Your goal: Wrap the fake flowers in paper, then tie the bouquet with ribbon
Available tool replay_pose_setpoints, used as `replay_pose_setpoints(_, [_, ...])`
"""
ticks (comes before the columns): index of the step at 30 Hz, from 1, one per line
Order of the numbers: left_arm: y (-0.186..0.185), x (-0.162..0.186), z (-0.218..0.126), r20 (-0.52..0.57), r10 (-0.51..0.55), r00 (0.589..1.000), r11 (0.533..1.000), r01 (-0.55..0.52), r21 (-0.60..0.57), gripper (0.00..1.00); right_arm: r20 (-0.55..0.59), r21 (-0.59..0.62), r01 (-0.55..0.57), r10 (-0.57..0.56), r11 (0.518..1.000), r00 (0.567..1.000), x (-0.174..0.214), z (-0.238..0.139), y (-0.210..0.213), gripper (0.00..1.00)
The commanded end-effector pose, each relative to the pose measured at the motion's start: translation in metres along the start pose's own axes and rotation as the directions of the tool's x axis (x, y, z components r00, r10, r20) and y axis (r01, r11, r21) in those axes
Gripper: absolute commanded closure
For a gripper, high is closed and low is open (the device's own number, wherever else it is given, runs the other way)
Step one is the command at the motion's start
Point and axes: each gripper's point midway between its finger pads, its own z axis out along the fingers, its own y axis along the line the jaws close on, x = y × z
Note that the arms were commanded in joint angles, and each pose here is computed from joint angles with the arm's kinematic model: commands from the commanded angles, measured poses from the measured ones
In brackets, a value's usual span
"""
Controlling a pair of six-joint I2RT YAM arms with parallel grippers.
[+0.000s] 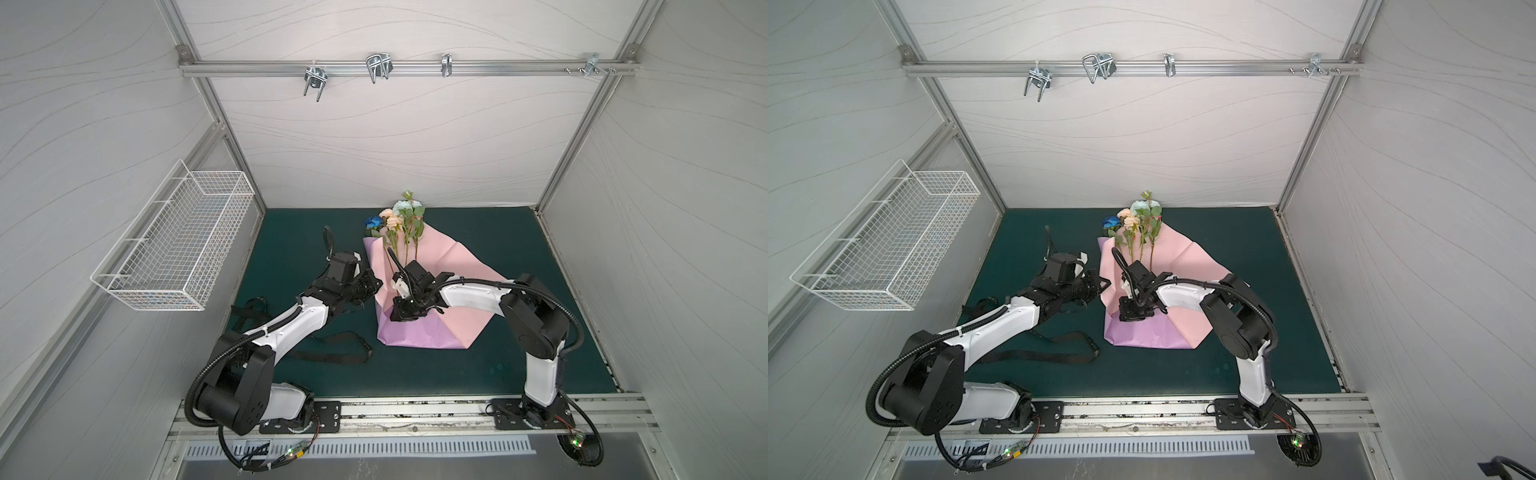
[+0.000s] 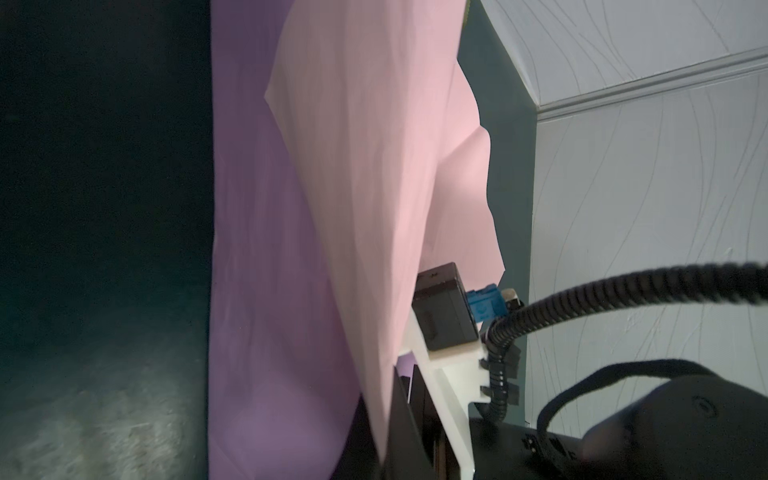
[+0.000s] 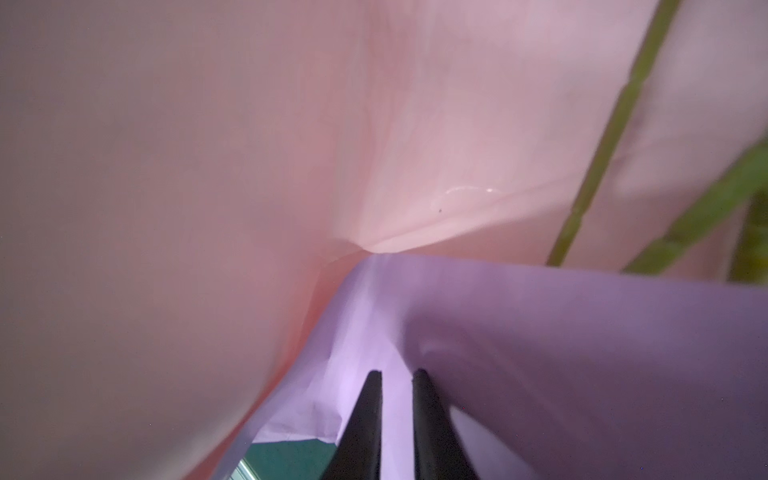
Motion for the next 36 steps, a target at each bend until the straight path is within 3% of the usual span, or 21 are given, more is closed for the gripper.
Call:
replay_pose_setpoints(1, [-0.029, -0.011, 0.005, 0.017, 0.036, 0.999, 0.998, -0.037, 0.058, 1.00, 0.042, -0.054, -0.009, 0.011, 0.999, 0.999, -0.008, -0.022, 0.010, 0.82])
replay_pose_setpoints(5, [-0.034, -0.014, 0.013, 0.015, 0.017, 1.000, 0.998, -0.018, 0.058, 1.00, 0.088, -0.015, -0.016, 0.017, 1.000, 0.996, -0.014, -0.048, 0.001, 0.81])
replay_pose_setpoints(12, [-0.055, -0.006, 0.035, -0.035, 0.063, 0.997, 0.995, -0.060, 0.079, 1.00, 0.123, 0.096, -0.131, 0.119, 0.987, 0.985, 0.002, -0.070, -0.039, 0.81])
replay_pose_setpoints(25, [-0.077, 0.023, 0.087, -0.142, 0.133, 0.981, 0.987, -0.118, 0.110, 1.00, 0.119, 0.191, -0.235, 0.215, 0.953, 0.969, 0.033, -0.066, -0.079, 0.81])
replay_pose_setpoints(34, [-0.056, 0.044, 0.121, -0.238, 0.151, 0.959, 0.988, -0.136, 0.077, 1.00, 0.129, 0.251, -0.236, 0.209, 0.939, 0.969, 0.035, -0.068, -0.092, 0.80])
replay_pose_setpoints(36, [-0.052, 0.050, 0.125, -0.263, 0.141, 0.954, 0.989, -0.123, 0.084, 0.88, 0.138, 0.270, -0.232, 0.201, 0.934, 0.970, 0.034, -0.071, -0.094, 0.79])
